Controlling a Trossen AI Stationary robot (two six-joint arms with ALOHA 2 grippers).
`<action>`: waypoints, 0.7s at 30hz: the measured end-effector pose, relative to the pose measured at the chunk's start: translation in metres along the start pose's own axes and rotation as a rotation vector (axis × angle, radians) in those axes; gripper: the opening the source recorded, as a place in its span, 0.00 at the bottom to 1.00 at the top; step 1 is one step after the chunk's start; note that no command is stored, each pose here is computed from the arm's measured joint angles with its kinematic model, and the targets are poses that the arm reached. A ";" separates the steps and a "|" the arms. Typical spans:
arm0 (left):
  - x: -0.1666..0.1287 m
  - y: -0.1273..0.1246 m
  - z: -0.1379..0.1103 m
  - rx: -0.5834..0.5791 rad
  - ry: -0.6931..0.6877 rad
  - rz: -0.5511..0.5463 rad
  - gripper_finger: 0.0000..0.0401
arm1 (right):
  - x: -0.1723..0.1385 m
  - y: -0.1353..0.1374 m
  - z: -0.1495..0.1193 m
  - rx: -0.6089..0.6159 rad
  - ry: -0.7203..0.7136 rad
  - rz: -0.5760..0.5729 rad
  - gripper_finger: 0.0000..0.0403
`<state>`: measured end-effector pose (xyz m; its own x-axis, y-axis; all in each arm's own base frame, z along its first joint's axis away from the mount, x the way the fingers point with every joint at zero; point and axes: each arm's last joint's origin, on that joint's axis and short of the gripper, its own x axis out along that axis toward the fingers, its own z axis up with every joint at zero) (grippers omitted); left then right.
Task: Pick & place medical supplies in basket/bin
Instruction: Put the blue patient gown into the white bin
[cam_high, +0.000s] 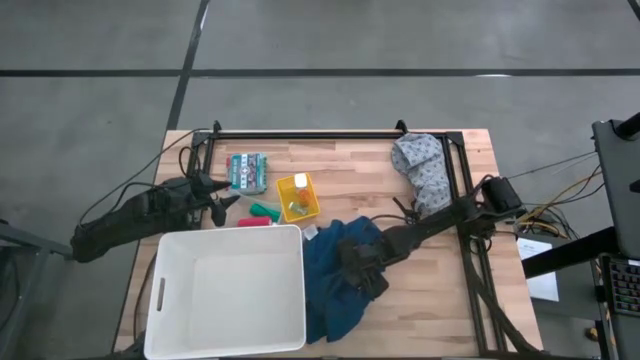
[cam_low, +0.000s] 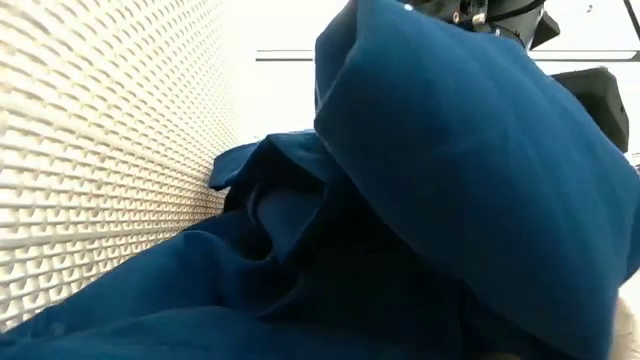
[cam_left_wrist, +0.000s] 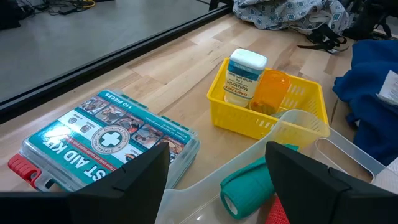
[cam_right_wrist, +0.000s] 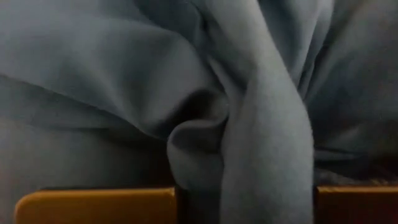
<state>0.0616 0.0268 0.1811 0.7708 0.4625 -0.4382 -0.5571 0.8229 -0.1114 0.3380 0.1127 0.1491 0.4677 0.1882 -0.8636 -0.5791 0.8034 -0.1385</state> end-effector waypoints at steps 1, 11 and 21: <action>0.000 0.000 0.000 0.000 0.000 0.000 0.68 | -0.003 0.000 0.001 0.001 -0.003 -0.001 0.13; 0.000 0.000 0.000 0.000 0.000 0.000 0.68 | -0.047 -0.002 0.012 0.045 -0.106 -0.026 0.13; 0.000 0.000 0.000 0.000 0.000 0.000 0.68 | -0.110 -0.001 0.021 0.112 -0.280 -0.019 0.13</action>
<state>0.0616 0.0268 0.1811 0.7709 0.4622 -0.4382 -0.5569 0.8231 -0.1116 0.3012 0.1025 0.2543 0.6532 0.3084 -0.6915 -0.4985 0.8626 -0.0861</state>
